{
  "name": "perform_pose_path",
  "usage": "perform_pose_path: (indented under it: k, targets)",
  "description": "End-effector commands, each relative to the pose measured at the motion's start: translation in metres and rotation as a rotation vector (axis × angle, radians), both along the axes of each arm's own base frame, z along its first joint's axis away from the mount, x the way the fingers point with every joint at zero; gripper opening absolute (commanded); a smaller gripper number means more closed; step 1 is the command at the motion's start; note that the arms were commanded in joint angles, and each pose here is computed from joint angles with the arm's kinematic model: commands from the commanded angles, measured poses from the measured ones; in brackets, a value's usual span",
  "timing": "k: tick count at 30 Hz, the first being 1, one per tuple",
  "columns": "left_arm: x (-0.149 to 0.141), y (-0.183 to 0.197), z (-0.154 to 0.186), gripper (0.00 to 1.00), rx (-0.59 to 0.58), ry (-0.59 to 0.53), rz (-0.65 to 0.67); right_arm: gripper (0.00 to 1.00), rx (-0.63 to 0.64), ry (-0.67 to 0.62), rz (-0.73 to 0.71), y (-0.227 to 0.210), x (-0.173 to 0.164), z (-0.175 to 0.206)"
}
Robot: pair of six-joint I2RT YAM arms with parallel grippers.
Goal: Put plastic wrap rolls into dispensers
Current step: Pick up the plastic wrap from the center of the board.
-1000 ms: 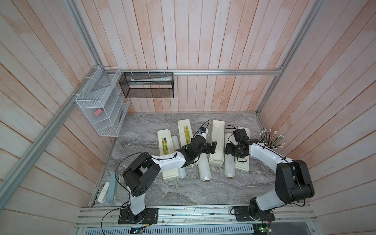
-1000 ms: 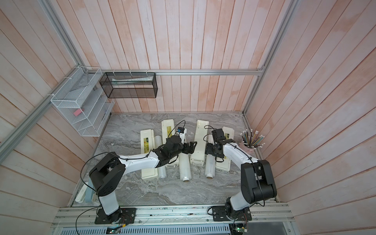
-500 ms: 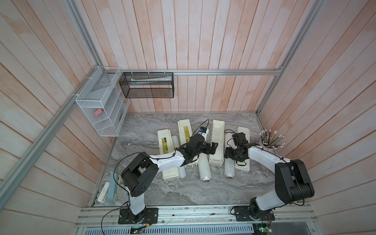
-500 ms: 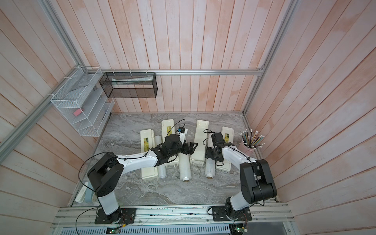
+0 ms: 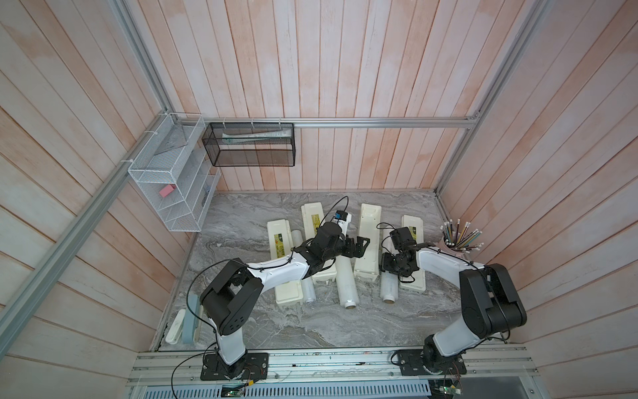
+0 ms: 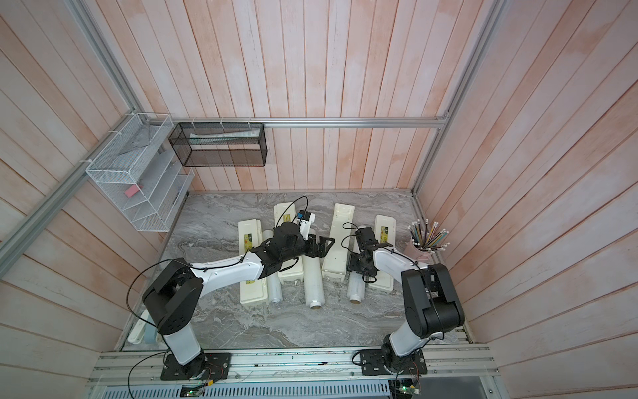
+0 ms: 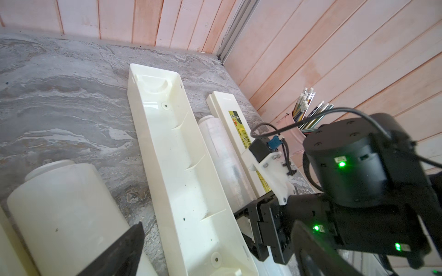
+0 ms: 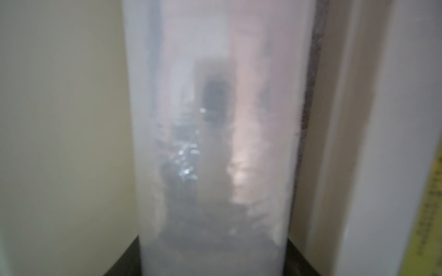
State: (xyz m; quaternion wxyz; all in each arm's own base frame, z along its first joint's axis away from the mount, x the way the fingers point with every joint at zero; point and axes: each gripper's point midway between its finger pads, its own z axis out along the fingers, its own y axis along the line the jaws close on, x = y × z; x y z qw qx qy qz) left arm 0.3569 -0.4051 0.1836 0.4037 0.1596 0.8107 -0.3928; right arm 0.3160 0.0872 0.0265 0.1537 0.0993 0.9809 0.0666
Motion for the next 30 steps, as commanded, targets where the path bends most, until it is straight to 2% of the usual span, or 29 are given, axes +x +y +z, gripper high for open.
perform_pose_path:
  k: [1,6,21,30]
  targets:
    - [0.0,-0.015,0.012,0.97,-0.066,0.019,-0.044,0.5,-0.027,-0.055,-0.037,-0.006,0.007,0.023]
    - [-0.001,-0.024,0.004,0.97,-0.108,0.071,-0.066,0.37,-0.01,-0.141,-0.055,-0.011,0.018,0.061]
    - [0.006,-0.037,-0.045,0.97,-0.098,0.181,-0.057,0.36,0.033,-0.322,-0.097,-0.026,0.043,0.146]
    - [-0.025,-0.061,-0.053,0.97,-0.153,0.252,-0.124,0.36,0.025,-0.383,-0.113,-0.037,0.063,0.175]
